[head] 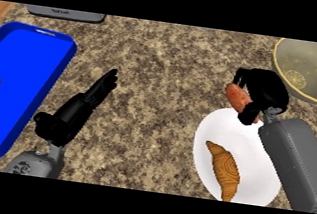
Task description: Pick the sweet potato from the plate and place it in the bowl
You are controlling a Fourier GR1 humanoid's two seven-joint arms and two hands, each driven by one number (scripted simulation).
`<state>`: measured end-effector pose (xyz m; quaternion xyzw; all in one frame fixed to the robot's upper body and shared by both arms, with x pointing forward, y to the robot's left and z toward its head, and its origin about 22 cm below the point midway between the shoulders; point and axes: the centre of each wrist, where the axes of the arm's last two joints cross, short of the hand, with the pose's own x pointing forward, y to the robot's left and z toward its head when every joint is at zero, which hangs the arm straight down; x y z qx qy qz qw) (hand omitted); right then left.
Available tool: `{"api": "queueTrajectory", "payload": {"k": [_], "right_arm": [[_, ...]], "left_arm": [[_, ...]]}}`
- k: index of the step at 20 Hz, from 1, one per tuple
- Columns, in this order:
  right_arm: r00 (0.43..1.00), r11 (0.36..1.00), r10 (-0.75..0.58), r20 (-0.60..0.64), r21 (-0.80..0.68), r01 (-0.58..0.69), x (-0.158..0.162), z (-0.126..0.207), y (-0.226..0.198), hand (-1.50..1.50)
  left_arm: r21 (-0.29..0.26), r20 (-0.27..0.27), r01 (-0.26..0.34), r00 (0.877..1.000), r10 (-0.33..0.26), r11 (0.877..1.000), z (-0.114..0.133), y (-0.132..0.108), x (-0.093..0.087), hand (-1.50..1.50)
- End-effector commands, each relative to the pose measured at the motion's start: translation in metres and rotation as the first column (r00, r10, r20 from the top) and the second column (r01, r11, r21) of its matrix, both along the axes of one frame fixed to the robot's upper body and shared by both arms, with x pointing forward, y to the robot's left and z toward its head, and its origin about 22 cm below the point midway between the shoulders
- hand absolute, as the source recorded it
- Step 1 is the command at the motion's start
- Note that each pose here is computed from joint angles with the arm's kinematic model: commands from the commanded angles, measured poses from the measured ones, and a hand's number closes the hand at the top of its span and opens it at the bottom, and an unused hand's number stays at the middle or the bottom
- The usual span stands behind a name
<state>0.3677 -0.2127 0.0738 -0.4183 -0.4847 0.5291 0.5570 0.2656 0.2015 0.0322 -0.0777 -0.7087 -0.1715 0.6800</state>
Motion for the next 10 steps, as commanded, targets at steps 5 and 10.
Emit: {"api": "queueTrajectory", "payload": {"k": [5,10], "right_arm": [[0.928,0.972,-0.084,0.363,0.234,-0.003,-0.003,0.071,0.000,1.50],[0.886,0.906,-0.219,0.408,0.422,0.030,0.001,0.099,-0.017,1.50]], "left_arm": [[-0.001,-0.015,-0.015,1.000,0.015,1.000,0.009,-0.001,-0.007,0.00],[0.002,-0.007,-0.006,1.000,0.006,1.000,0.002,0.014,0.000,0.00]]}}
